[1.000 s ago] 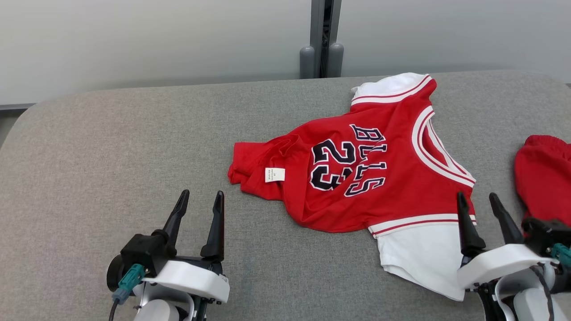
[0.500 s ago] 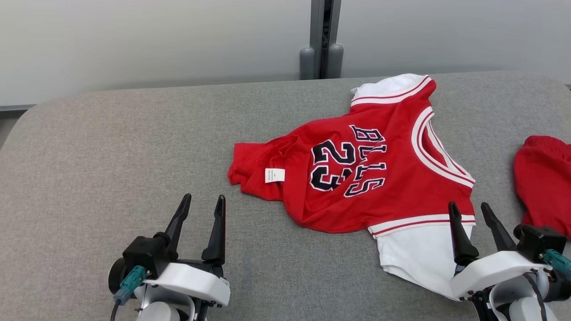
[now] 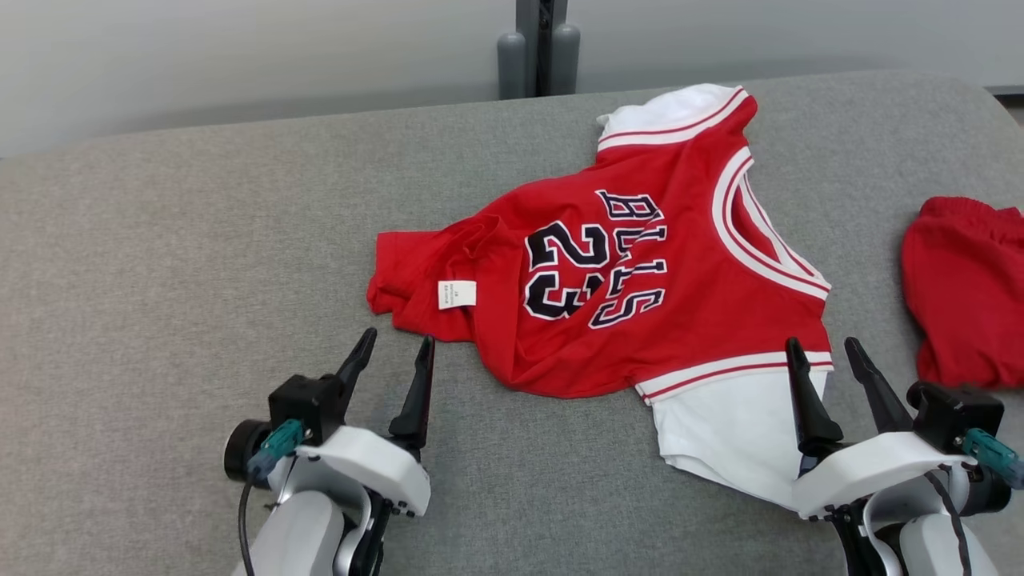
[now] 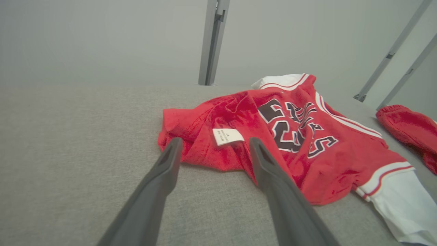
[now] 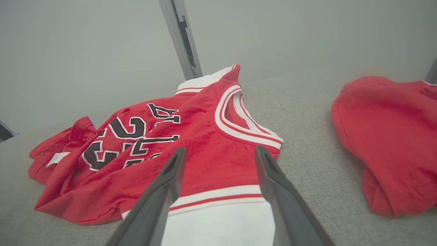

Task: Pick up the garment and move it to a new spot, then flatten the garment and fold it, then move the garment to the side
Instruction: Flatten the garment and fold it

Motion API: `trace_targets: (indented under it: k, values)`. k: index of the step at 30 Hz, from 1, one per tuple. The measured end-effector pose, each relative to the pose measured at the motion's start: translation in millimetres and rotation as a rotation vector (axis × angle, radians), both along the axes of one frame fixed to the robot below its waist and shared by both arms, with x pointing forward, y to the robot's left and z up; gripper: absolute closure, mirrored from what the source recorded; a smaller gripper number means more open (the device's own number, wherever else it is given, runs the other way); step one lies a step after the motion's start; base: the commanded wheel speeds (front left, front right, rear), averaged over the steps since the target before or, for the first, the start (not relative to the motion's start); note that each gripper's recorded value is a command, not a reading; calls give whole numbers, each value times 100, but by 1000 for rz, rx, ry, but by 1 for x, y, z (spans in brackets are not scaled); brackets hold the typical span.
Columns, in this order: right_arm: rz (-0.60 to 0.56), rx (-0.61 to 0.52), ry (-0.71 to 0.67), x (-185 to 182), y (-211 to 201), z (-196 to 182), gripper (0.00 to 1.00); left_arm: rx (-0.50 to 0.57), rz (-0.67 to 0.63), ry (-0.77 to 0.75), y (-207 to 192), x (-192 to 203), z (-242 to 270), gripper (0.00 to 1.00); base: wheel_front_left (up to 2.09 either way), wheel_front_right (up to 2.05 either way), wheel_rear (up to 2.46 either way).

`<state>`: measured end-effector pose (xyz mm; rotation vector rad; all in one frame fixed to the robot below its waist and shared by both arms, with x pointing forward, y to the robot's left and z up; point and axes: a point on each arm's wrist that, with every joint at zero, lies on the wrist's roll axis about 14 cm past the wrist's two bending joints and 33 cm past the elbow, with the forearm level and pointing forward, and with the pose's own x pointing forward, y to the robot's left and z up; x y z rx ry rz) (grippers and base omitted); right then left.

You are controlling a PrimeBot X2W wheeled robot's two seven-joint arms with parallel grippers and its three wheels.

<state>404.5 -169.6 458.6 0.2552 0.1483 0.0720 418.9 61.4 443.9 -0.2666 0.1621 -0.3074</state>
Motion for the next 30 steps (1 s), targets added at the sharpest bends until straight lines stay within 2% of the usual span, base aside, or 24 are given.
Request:
trace_targets:
  k: [8, 18, 25, 30]
  values:
    - [-27, 1, 27, 1, -9, -12, 0, 20, -138, 71, -42, 33, -20, 0, 0, 0, 0]
    - [-55, -4, 46, 2, -18, -21, 0, -26, -201, 192, -70, 53, -39, 0, 0, 0, 0]
    - [-60, -10, 52, 1, -20, -25, 0, -3, -161, 254, -71, 67, -51, 0, 0, 0, 0]
    - [-62, -11, 55, 0, -20, -26, 0, 58, -140, 267, -65, 68, -59, 0, 0, 0, 0]
